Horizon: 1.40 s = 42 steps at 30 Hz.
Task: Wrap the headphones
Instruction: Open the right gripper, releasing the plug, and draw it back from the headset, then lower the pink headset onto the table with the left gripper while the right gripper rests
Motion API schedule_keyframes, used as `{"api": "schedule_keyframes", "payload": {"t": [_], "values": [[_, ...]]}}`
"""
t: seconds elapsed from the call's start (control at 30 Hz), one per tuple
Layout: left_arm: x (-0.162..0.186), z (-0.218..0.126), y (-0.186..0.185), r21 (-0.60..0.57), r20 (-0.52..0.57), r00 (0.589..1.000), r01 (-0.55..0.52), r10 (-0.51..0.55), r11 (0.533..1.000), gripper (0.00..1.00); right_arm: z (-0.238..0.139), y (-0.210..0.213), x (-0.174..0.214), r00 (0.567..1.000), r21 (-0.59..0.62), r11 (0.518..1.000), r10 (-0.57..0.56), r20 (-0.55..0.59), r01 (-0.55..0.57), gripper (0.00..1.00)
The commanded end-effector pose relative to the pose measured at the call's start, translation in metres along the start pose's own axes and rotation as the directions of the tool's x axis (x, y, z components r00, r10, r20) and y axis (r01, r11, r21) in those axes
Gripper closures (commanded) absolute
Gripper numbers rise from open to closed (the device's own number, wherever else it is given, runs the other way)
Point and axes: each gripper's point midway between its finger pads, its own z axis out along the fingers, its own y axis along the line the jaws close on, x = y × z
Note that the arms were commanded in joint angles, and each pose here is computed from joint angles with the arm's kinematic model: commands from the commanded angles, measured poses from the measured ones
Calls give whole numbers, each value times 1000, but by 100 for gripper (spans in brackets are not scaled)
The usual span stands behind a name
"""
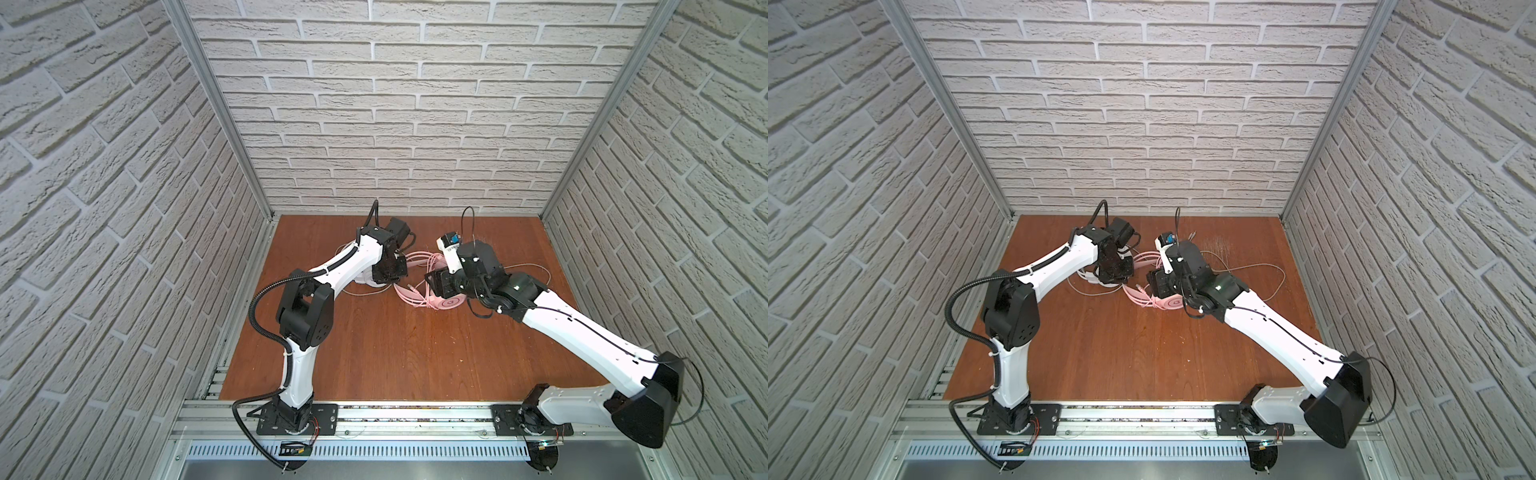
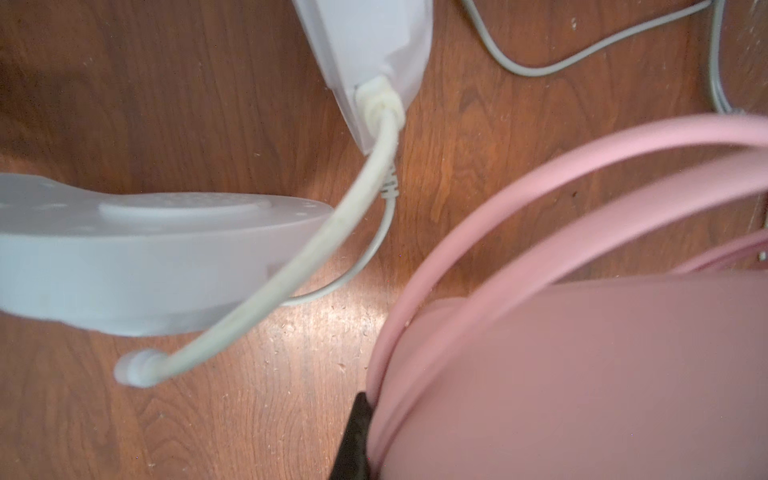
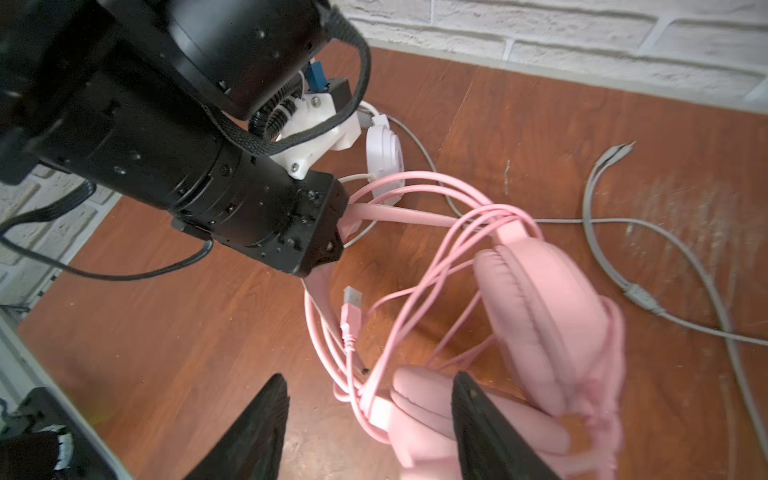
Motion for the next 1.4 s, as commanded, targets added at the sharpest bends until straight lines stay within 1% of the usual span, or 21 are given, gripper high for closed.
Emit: {"api": "schedule_keyframes", "payload": {"t": [0.0,0.07,0.1,0.27,0.33,0.43,0.53,0.6,0.73,0.87,0.97,1.17,1.37], "values": [[-14,-33,-13,88,83,996,-30,23,996,100,-17,-28,-3,998,83,996,-34,48,30,26],[-15,-38,-14,97,97,995,-45,35,994,100,-25,-42,1,998,108,994,-21,52,15,8],[-14,-41,-14,99,104,994,-55,44,994,100,-29,-50,3,998,123,992,-13,54,6,1],[-7,-52,-9,110,130,988,-92,77,990,100,-40,-82,20,998,186,982,35,47,-44,0],[0,-55,-7,130,138,987,-97,78,987,100,-40,-93,28,997,209,975,68,47,-76,0],[13,-56,2,131,133,988,-98,80,987,100,-40,-105,34,992,233,965,113,54,-123,0],[29,-59,14,117,130,987,-112,97,987,100,-39,-113,38,984,237,955,164,72,-176,0],[40,-61,26,89,128,986,-117,105,989,100,-37,-117,41,978,239,948,201,61,-210,0],[57,-60,50,53,130,989,-81,74,995,100,-32,-123,47,975,258,941,217,42,-220,0],[70,-52,70,37,129,991,-33,27,999,100,-28,-129,49,970,280,929,239,51,-243,0],[77,-44,80,29,127,992,-16,12,999,100,-22,-130,53,967,285,925,251,36,-251,0],[82,-20,102,21,112,993,34,-36,999,100,-14,-130,59,964,277,925,264,24,-260,0],[83,-2,118,-20,103,994,47,-45,999,100,-10,-131,67,960,277,921,280,21,-275,0]]}}
